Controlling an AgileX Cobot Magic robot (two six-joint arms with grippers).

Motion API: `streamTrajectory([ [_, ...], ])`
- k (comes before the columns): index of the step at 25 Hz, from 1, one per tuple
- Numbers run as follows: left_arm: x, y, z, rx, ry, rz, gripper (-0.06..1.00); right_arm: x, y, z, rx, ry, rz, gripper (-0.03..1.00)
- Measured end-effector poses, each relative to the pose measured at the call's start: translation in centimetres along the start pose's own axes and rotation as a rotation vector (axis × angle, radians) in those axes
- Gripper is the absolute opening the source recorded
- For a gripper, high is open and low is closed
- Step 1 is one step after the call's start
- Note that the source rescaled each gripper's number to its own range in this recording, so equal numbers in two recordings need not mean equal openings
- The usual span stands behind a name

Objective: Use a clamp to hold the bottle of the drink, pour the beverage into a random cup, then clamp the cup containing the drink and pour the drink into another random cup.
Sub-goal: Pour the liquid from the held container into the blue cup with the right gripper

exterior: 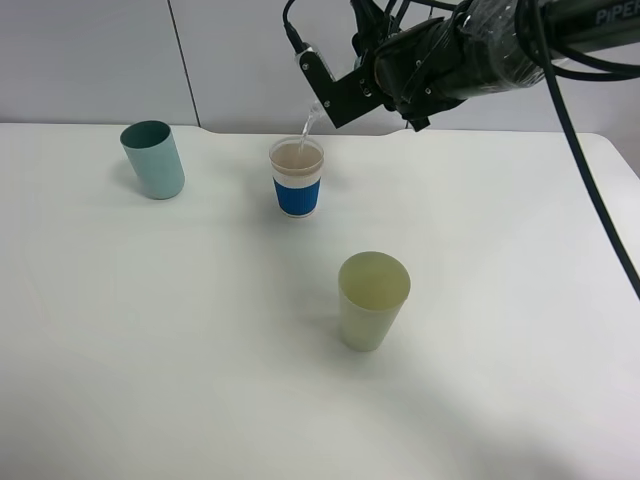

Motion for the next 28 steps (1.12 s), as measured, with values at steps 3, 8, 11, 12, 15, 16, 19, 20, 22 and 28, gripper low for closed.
streamTrajectory([
  [3, 0.00, 0.00, 0.00, 0.000, 0.000, 0.000, 1.00, 0.00, 0.01, 0.00, 0.001, 0.000, 0.006, 0.00],
  [8, 0.00, 0.00, 0.00, 0.000, 0.000, 0.000, 1.00, 0.00, 0.07, 0.04, 0.011, -0.003, 0.010, 0.00],
  [11, 0.00, 0.00, 0.00, 0.000, 0.000, 0.000, 1.00, -0.12, -0.04, 0.20, 0.022, -0.003, 0.013, 0.00],
  [12, 0.00, 0.00, 0.00, 0.000, 0.000, 0.000, 1.00, -0.14, -0.04, 0.24, 0.027, -0.004, 0.016, 0.00],
  [15, 0.00, 0.00, 0.00, 0.000, 0.000, 0.000, 1.00, -0.14, 0.06, 0.29, 0.043, -0.008, 0.024, 0.00],
  [16, 0.00, 0.00, 0.00, 0.000, 0.000, 0.000, 1.00, -0.13, 0.11, 0.32, 0.049, -0.010, 0.027, 0.00],
  [19, 0.00, 0.00, 0.00, 0.000, 0.000, 0.000, 1.00, -0.25, 0.09, 0.46, 0.064, -0.011, 0.053, 0.00],
  [20, 0.00, 0.00, 0.00, 0.000, 0.000, 0.000, 1.00, -0.26, 0.11, 0.49, 0.069, -0.013, 0.057, 0.00],
  [22, 0.00, 0.00, 0.00, 0.000, 0.000, 0.000, 1.00, -0.29, 0.13, 0.57, 0.080, -0.015, 0.064, 0.00],
  [28, 0.00, 0.00, 0.00, 0.000, 0.000, 0.000, 1.00, -0.37, 0.06, 0.68, 0.086, -0.016, 0.089, 0.00],
])
Point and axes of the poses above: a point on each arm's last joint axis where the gripper is mounted, z pointing back along that axis away from the gripper, x along the wrist's bending axis when the last joint is at zero, y = z × x, the point moved 2 cm from there along -z, pointing out along that axis toward the gripper, and after that the axes turned 9 degrees about z, right-handed, at the moved point
